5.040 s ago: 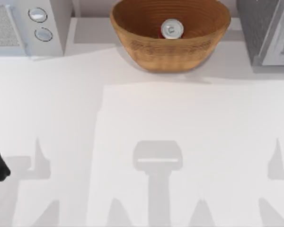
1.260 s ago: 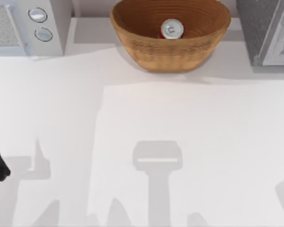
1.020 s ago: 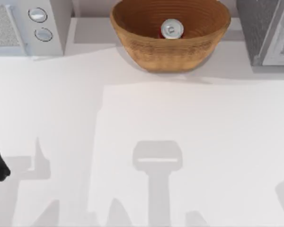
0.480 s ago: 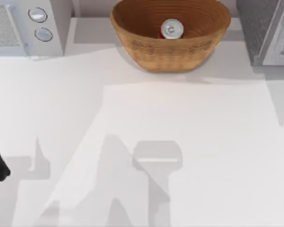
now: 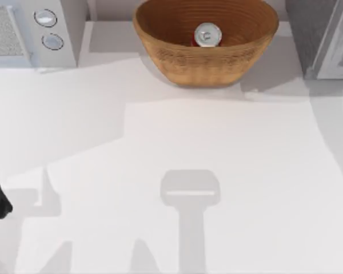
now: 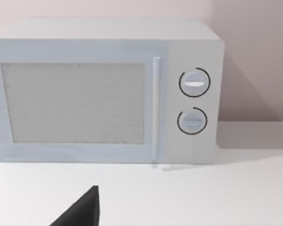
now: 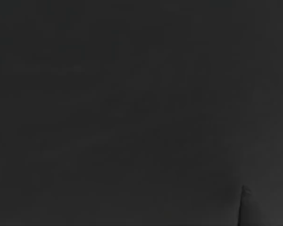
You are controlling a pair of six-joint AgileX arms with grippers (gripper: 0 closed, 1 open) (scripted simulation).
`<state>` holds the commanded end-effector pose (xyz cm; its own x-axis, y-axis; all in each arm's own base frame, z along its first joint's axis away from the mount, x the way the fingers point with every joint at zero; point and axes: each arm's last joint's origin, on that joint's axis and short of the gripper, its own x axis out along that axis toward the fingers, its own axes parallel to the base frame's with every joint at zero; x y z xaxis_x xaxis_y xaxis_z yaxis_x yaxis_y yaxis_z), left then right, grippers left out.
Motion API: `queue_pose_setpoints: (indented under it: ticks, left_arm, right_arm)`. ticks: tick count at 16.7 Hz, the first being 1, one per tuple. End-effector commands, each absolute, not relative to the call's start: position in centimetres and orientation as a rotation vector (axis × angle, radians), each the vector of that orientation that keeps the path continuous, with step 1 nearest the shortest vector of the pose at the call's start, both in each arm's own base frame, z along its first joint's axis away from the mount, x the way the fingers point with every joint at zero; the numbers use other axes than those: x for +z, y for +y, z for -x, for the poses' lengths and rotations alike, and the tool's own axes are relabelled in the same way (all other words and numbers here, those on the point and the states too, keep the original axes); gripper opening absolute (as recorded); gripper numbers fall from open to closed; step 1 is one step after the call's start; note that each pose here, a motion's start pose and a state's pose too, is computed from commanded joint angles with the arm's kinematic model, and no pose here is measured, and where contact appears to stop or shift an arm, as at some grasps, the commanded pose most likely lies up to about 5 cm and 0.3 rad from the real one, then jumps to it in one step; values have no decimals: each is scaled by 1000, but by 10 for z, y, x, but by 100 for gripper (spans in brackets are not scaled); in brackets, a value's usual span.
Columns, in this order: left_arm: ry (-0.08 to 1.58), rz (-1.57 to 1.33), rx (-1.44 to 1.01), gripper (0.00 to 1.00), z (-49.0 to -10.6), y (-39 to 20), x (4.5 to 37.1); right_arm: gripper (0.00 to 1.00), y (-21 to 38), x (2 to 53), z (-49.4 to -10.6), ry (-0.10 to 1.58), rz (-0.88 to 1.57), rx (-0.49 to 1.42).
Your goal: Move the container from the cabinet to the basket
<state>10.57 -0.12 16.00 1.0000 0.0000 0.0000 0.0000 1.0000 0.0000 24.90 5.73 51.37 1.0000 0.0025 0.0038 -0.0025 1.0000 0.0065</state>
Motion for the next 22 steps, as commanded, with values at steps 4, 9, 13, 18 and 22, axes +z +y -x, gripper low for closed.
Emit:
queue_pose_setpoints:
  ticks: [4, 9, 13, 18, 22]
  left_arm:
    - [0, 0, 0, 100, -106, -1, 160]
    - [0, 0, 0, 100, -106, -1, 160]
    - [0, 0, 0, 100, -106, -1, 160]
    - [0, 0, 0, 100, -106, -1, 160]
    - [0, 0, 0, 100, -106, -1, 160]
  right_arm:
    - [100, 93, 511, -230, 0, -3, 2]
    - [100, 98, 510, -227, 1, -2, 2]
    - [100, 88, 519, -230, -26, -2, -40]
    - [100, 88, 516, -268, -18, 2, -41]
    - [100, 87, 519, -262, -30, -1, -37]
